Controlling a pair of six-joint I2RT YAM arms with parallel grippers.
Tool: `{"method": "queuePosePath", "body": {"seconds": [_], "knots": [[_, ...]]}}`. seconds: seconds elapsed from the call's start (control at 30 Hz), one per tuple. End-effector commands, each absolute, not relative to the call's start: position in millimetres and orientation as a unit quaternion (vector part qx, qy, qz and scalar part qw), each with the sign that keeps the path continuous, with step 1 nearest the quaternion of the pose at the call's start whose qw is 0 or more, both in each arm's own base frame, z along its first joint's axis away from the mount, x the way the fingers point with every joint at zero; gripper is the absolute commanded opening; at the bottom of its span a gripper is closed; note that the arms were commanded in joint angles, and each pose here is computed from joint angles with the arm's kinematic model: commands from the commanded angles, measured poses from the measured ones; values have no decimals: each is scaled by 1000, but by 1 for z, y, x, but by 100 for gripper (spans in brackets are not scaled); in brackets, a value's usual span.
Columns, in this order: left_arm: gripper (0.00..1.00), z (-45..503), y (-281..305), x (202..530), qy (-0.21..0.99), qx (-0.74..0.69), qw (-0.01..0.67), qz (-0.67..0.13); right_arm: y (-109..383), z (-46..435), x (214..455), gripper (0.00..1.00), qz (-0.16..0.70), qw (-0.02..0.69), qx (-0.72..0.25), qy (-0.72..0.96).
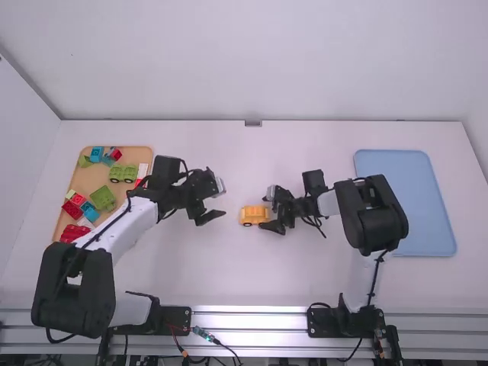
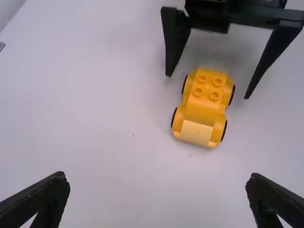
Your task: Assemble lego blocks to make yellow taxi
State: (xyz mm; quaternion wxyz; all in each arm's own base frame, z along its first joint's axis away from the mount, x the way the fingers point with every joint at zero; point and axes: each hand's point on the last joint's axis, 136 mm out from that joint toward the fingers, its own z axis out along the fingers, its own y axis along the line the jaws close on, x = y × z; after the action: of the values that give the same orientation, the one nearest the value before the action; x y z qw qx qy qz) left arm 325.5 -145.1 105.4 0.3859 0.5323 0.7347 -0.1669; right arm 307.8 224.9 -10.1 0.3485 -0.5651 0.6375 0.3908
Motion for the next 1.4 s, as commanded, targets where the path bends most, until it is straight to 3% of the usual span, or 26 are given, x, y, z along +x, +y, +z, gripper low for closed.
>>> {"method": "queuePosePath", "body": {"seconds": [0.0, 0.33, 0.67, 0.77, 0.9, 0.97, 1.07, 1.27, 1.37], "knots": [[99, 114, -147, 324, 725, 533, 399, -175, 235, -7, 306, 99, 418, 358, -578, 602], [99, 112, -142, 329, 733, 529, 399, -155, 244, -20, 305, 100, 438, 348, -580, 592], [99, 115, -142, 333, 729, 530, 406, -150, 258, -37, 303, 93, 404, 351, -592, 603], [99, 115, -142, 333, 730, 529, 406, -150, 259, -36, 301, 86, 407, 356, -593, 597], [99, 114, -142, 332, 731, 529, 405, -151, 255, -36, 304, 69, 403, 359, -589, 601], [99, 114, -142, 332, 731, 529, 404, -151, 252, -35, 307, 54, 407, 356, -577, 612], [99, 114, -142, 332, 731, 529, 403, -151, 252, -35, 308, 44, 407, 357, -576, 613], [99, 114, -142, 332, 731, 529, 403, -151, 255, -25, 310, 43, 424, 367, -565, 605], [99, 114, -142, 332, 731, 529, 403, -151, 249, -11, 325, 42, 421, 381, -543, 619]]}}
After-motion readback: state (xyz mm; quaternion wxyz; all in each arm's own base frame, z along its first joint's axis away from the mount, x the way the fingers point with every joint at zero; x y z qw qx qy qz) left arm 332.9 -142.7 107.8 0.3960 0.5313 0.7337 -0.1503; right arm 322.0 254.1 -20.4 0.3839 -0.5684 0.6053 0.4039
